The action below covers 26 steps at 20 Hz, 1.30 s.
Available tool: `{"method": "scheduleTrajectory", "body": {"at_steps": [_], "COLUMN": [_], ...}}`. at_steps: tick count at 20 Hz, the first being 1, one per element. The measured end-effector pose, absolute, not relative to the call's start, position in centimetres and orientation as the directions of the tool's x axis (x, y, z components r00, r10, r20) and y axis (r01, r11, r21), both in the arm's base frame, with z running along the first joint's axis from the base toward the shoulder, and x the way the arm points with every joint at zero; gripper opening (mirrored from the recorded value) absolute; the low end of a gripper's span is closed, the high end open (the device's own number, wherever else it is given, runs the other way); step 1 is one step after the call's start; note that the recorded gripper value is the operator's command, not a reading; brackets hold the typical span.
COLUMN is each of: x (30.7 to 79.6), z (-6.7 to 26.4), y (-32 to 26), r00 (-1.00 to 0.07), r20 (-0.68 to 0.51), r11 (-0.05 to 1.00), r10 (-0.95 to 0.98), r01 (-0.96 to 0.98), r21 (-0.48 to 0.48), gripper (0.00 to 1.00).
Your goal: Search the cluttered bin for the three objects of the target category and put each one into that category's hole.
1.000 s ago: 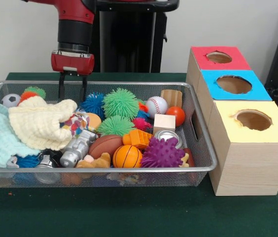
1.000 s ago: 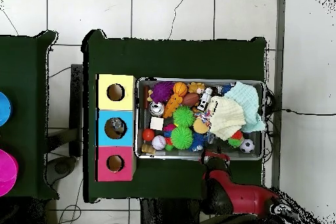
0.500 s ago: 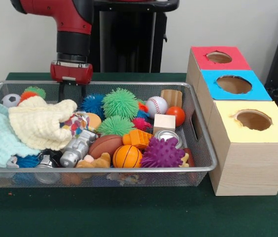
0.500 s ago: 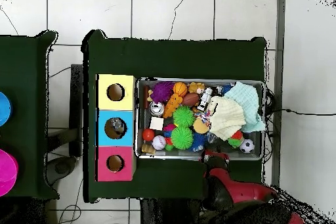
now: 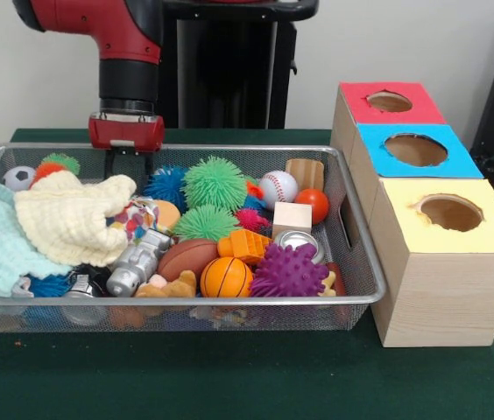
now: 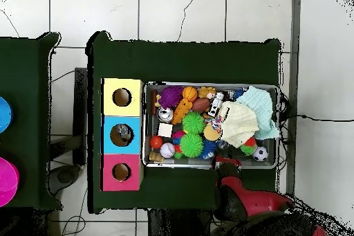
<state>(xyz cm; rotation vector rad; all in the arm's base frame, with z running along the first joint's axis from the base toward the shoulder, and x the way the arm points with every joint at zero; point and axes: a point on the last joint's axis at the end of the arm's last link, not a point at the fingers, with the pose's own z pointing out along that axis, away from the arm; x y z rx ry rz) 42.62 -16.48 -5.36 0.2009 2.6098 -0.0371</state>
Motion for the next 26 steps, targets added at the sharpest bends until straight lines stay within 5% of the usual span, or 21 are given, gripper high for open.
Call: {"method": "scheduleTrajectory", "body": {"at_steps": [8,9,26], "x": [42.7,42.7,43.1], "z": [-5.3,-5.3,-4.3], "y": [-16.7,-16.7,-16.4], "r00": [-0.842,-0.841,-0.840], "r20": [-0.527,-0.528,-0.537], "r11": [0.992,0.993,0.996], "r10": [0.116,0.115,0.083], "r01": [0.120,0.118,0.092], "r21": [0.028,0.028,0.009], "gripper": [1.00,0.00,0.00]}}
